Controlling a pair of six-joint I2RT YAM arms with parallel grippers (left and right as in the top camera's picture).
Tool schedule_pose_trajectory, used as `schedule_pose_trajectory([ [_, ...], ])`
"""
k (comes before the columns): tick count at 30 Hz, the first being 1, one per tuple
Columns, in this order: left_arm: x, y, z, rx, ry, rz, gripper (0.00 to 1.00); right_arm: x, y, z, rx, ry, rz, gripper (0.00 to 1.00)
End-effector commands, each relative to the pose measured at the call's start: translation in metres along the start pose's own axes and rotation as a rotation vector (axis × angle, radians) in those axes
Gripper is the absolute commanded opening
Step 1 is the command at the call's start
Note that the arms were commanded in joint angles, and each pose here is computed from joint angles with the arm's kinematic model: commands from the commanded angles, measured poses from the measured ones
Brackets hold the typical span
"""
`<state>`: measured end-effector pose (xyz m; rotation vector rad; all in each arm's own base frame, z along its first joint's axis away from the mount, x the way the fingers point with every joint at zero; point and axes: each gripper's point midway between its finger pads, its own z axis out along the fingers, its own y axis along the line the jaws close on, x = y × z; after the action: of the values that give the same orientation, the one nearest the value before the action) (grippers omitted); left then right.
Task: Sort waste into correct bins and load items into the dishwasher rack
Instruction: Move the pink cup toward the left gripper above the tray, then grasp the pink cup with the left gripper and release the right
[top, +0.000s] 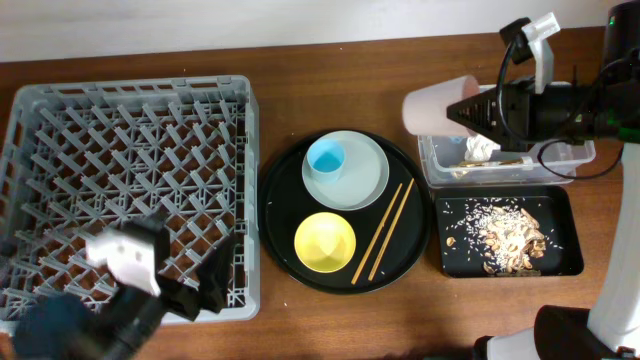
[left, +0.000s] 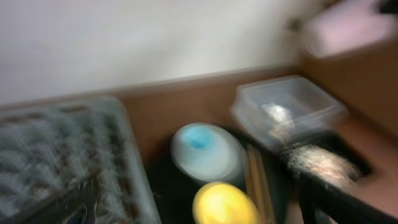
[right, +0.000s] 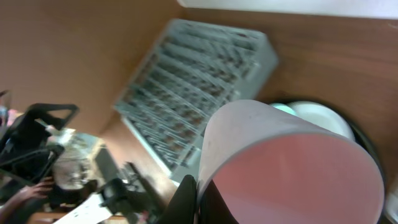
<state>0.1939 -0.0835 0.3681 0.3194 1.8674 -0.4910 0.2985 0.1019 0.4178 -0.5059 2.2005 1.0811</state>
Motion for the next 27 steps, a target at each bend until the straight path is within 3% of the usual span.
schedule_pose_trajectory([
  [1, -0.051, -0.027, 0.027, 0.242, 0.122, -0.077, 0.99, -0.004, 0.029, 0.004, -0.163, -0.03, -0.022, 0.04],
  [6, -0.066, -0.023, 0.057, 0.323, 0.212, -0.146, 0.99, 0.002, 0.057, 0.014, -0.301, -0.018, -0.065, 0.04],
  [9, -0.063, -0.055, 0.06, 0.639, 0.222, -0.114, 0.93, 0.005, 0.074, 0.016, -0.369, -0.02, -0.099, 0.04],
  [13, -0.062, -0.075, 0.055, 0.963, 0.22, -0.211, 0.97, 0.009, 0.093, 0.017, -0.42, -0.015, -0.157, 0.04],
  [21, -0.051, -0.07, 0.087, 1.101, 0.248, -0.326, 0.96, 0.016, 0.125, 0.02, -0.539, -0.005, -0.227, 0.04],
  [27, -0.047, -0.085, 0.09, 1.158, 0.222, -0.232, 0.96, 0.032, 0.154, 0.031, -0.63, 0.057, -0.293, 0.04],
])
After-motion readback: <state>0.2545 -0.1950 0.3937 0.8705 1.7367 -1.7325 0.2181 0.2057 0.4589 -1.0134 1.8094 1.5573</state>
